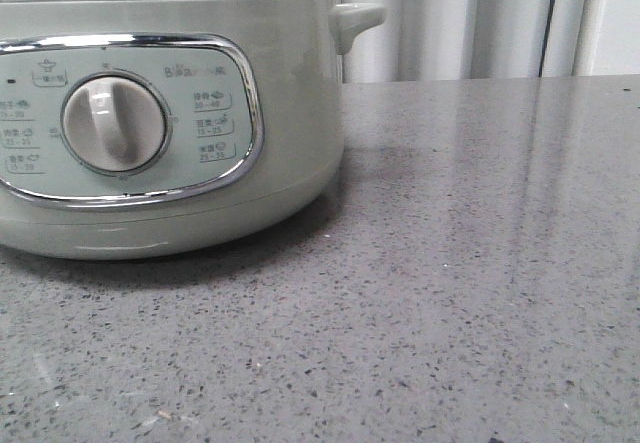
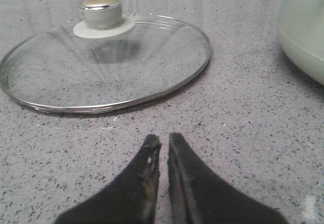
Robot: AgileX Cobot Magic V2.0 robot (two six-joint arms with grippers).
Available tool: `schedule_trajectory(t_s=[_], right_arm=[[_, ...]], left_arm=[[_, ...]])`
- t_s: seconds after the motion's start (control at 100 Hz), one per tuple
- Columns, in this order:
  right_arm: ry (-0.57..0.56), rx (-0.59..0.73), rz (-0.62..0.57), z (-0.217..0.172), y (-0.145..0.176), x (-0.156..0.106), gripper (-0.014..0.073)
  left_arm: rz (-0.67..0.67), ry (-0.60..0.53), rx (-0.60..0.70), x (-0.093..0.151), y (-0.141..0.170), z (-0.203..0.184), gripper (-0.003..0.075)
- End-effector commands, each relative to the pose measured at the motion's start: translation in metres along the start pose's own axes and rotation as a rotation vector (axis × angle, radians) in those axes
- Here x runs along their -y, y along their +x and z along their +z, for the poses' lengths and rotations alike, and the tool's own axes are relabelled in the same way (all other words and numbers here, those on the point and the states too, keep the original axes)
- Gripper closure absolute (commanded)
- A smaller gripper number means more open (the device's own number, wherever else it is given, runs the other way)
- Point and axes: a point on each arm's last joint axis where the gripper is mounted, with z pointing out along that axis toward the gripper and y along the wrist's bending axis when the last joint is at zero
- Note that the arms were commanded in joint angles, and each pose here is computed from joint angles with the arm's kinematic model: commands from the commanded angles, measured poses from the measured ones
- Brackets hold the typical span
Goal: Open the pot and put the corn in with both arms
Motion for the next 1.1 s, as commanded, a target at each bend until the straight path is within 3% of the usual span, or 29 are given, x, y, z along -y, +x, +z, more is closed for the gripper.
schedule_trajectory(t_s=[0.0, 0.31, 0.41, 0.52, 0.69, 0.81, 0.92, 1.09], right_arm=[[0.017, 0.080, -0.015, 0.001, -0.012, 0.003, 0.0659], [0.016, 0.078, -0.015, 0.001, -0.012, 0.003, 0.0659], [0.049, -0.041, -0.053, 0.001, -0.002, 0.002, 0.0659], [0.144, -0.226, -0.083, 0.003, 0.023, -0.001, 0.0659], [0.334, -0.390, -0.026, 0.009, 0.075, -0.008, 0.0659], [0.464, -0.392, 0.077, 0.009, 0.114, -0.010, 0.0659], [0.565, -0.373, 0.057, 0.004, 0.144, -0.009, 0.0659], [0.588, -0.457, 0.076, -0.010, 0.184, -0.019, 0.0659]], left_arm=[[-0.018, -0.002, 0.074, 0.000, 0.000, 0.000, 0.0741], [-0.018, -0.002, 0.074, 0.000, 0.000, 0.000, 0.0741], [-0.018, -0.002, 0.074, 0.000, 0.000, 0.000, 0.0741], [-0.018, -0.002, 0.074, 0.000, 0.000, 0.000, 0.0741], [-0.018, -0.002, 0.074, 0.000, 0.000, 0.000, 0.0741], [-0.018, -0.002, 0.074, 0.000, 0.000, 0.000, 0.0741], [-0.018, -0.002, 0.074, 0.000, 0.000, 0.000, 0.0741], [-0.018, -0.002, 0.074, 0.000, 0.000, 0.000, 0.0741]])
